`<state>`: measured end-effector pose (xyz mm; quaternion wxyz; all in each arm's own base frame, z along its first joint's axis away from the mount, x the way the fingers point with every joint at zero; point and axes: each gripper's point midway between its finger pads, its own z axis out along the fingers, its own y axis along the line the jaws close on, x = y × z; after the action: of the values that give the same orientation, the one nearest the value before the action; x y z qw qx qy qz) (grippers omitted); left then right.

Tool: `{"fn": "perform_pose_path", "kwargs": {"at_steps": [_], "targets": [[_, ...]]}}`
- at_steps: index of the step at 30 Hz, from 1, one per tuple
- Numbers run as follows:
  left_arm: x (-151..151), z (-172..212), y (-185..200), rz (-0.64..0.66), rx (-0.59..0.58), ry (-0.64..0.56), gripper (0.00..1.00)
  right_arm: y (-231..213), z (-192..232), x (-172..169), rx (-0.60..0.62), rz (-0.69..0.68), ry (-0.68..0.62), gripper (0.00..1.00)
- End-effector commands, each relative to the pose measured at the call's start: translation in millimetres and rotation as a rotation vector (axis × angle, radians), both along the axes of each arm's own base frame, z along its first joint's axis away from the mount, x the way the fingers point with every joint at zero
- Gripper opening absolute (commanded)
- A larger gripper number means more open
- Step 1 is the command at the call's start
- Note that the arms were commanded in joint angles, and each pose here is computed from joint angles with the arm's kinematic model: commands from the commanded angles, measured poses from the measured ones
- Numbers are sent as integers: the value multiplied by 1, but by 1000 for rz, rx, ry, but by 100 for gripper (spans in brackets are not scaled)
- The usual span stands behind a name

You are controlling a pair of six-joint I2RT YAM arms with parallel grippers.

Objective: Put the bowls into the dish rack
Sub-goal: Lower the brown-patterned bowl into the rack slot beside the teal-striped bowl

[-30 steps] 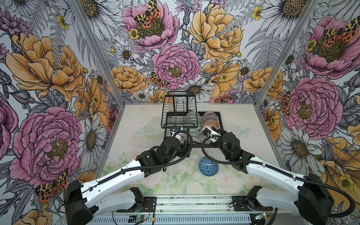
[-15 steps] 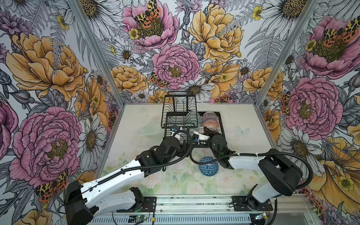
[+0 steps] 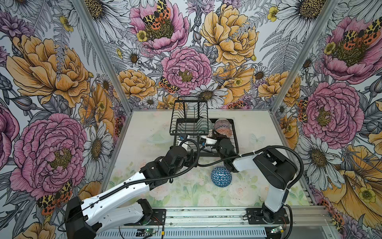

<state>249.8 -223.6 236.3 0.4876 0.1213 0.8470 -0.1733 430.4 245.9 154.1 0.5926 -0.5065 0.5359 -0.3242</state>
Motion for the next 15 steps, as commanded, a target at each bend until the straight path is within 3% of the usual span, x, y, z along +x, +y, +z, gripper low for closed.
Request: {"fn": "perform_pose_path", "kwargs": {"at_steps": [1,15], "targets": [[-3,-2,2,-18,-2,3,99,11,36,11,74,18,-109,0],[-3,-4,4,-16,-4,4,99,10,20,28,88,16,-48,0]]}}
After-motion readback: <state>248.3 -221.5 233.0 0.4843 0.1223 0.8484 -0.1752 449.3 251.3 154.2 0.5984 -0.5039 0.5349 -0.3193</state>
